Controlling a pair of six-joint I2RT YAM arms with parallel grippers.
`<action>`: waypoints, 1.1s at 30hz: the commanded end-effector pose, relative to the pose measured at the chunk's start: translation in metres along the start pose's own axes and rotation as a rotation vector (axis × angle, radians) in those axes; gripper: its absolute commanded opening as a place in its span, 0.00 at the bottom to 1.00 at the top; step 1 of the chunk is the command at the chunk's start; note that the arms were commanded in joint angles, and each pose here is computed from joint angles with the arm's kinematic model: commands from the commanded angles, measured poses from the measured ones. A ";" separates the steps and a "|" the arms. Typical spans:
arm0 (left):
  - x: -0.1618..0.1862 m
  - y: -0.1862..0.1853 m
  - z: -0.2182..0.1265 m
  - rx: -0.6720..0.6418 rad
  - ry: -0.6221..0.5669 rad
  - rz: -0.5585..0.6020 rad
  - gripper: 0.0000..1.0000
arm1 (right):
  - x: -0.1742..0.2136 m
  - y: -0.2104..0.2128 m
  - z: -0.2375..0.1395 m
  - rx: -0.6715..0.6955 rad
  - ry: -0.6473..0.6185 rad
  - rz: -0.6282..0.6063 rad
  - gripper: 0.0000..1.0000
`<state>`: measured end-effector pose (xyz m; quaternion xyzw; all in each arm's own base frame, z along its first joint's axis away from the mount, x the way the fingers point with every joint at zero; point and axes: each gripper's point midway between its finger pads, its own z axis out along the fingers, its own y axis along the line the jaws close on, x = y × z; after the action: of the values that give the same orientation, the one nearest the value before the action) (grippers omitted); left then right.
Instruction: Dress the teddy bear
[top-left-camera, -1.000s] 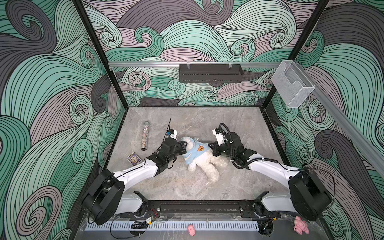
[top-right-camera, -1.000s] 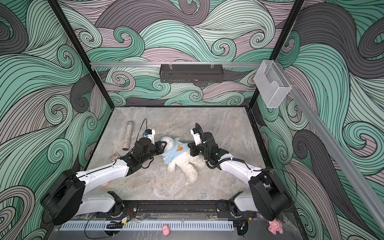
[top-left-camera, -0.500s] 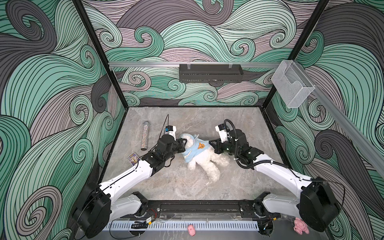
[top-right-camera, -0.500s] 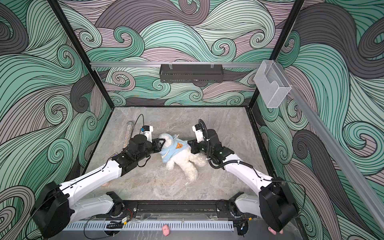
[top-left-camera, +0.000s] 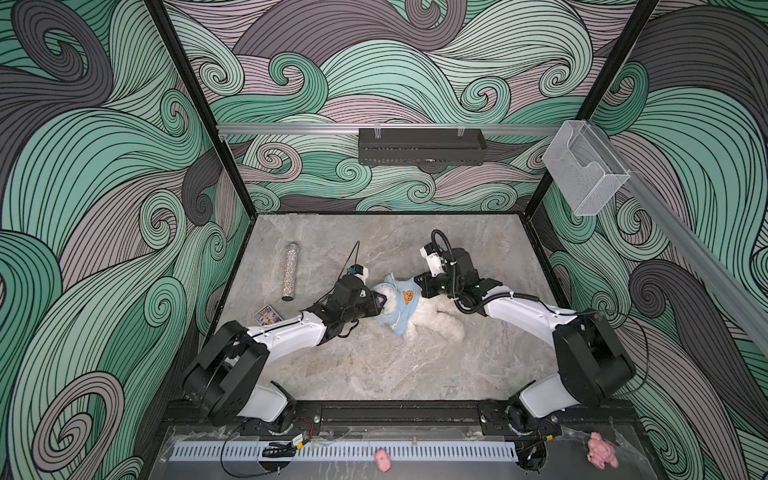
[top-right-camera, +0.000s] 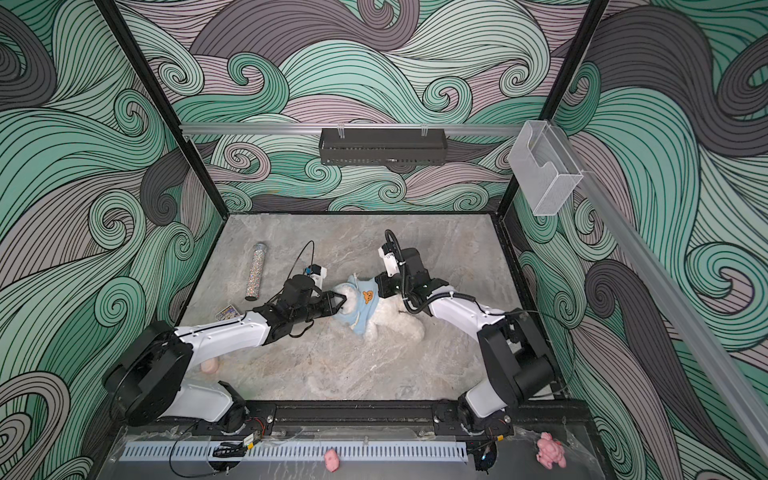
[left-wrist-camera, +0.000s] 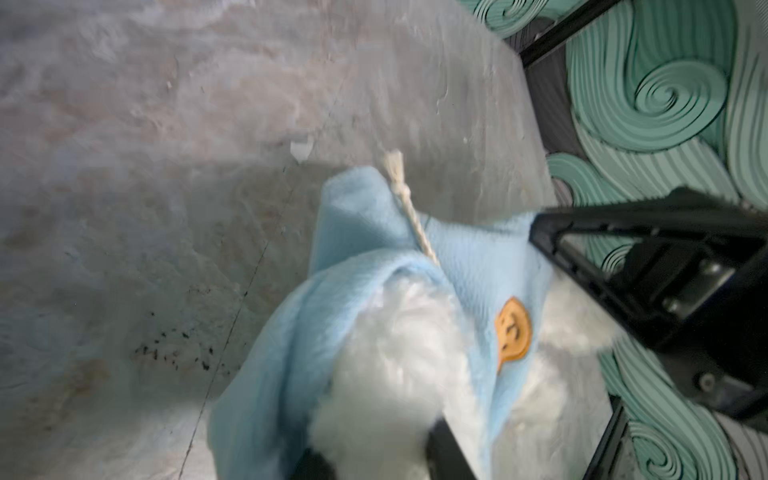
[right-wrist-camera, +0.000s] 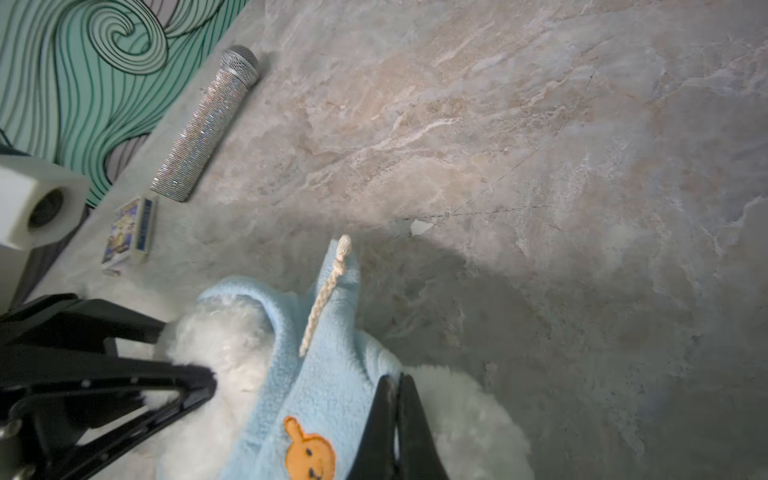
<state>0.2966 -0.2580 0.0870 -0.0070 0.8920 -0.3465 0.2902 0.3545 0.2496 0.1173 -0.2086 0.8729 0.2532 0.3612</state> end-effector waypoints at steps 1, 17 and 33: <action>0.018 -0.008 0.006 0.058 0.102 0.004 0.34 | -0.023 0.009 -0.001 -0.063 -0.098 -0.168 0.00; -0.001 -0.008 -0.002 0.023 0.215 -0.042 0.60 | -0.013 0.039 -0.004 -0.245 -0.085 -0.346 0.00; -0.024 -0.021 0.037 0.040 0.202 -0.123 0.05 | -0.043 0.054 -0.021 -0.281 -0.120 -0.326 0.00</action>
<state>0.3216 -0.2832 0.0812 -0.0128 0.9170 -0.3639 0.1631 0.3346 0.2858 0.1423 -0.3783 0.7774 0.3240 0.3842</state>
